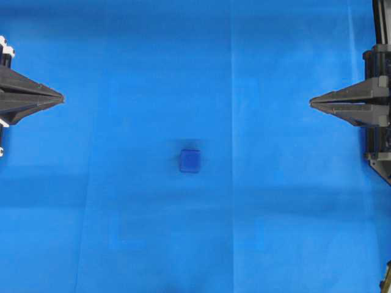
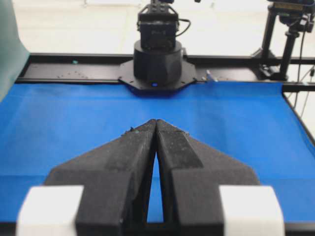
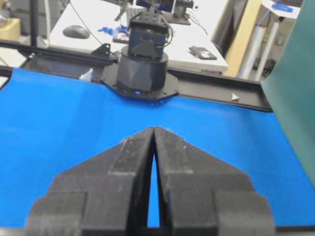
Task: Handover the blue block to the right arm after grasping it with the left arm, then place it in the designated position.
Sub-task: 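Open both grippers and move the left gripper toward the blue cube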
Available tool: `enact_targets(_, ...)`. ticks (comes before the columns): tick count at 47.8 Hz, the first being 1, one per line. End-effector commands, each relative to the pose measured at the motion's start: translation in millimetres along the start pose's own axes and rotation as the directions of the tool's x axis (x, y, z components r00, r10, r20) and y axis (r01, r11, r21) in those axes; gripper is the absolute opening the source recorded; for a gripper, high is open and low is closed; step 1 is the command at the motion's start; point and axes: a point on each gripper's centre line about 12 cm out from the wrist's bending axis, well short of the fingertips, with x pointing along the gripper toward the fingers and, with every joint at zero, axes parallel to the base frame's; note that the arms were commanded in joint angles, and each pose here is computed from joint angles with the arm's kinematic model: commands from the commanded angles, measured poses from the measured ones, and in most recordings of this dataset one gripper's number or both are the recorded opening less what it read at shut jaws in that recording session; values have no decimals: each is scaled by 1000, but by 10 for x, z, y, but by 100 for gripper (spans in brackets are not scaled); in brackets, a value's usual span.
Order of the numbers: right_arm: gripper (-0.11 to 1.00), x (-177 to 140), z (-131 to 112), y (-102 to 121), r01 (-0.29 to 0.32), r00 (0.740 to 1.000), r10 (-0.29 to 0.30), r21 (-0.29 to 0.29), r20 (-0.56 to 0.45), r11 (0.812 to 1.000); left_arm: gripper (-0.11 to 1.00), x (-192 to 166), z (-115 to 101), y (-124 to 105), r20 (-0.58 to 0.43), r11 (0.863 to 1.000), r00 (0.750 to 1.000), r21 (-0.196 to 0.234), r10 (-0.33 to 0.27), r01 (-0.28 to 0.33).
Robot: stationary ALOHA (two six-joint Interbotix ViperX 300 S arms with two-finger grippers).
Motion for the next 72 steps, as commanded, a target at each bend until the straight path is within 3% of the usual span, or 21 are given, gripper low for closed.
enact_targets(1, 0, 25, 48, 6, -3, 1000, 3, -3, 9, 1000, 0, 12, 38, 2, 12, 1000, 1000, 3, 1, -1)
enact_targets(7, -6, 53, 6, 3, -2, 999, 1, -4, -37, 1000, 0, 10, 40, -1, 12, 1000, 1000, 1, -1, 1)
enact_targets(39, -4, 59, 11, -20, 12, 999, -11, 20, -43, 1000, 3, 10, 44, -1, 8, 1000, 1000, 0, -1, 1)
enact_targets(41, 0, 59, 11, -22, 14, 999, -13, 26, -43, 1000, 10, 12, 52, -1, 11, 1000, 1000, 0, -1, 1)
enact_targets(46, 17, 59, 12, -32, 22, 999, -20, 50, -42, 999, 39, 13, 39, 0, 5, 1000, 1000, 0, 0, 0)
enact_targets(52, 54, 62, 13, -69, 46, 998, -42, 87, -44, 995, 77, 12, 45, -1, 5, 1000, 1000, 1, -1, 1)
enact_targets(55, 72, 60, 6, -85, 54, 998, -50, 87, -45, 995, 89, 12, 43, -1, 3, 1000, 1000, 0, -1, 1)
enact_targets(60, 95, 62, 5, -94, 59, 997, -55, 87, -45, 994, 93, 10, 37, -1, 2, 1000, 1000, -2, -1, 1)
enact_targets(72, 96, 64, 15, -94, 58, 998, -55, 87, -44, 994, 93, 14, 40, -1, 2, 1000, 1000, -11, -1, 1)
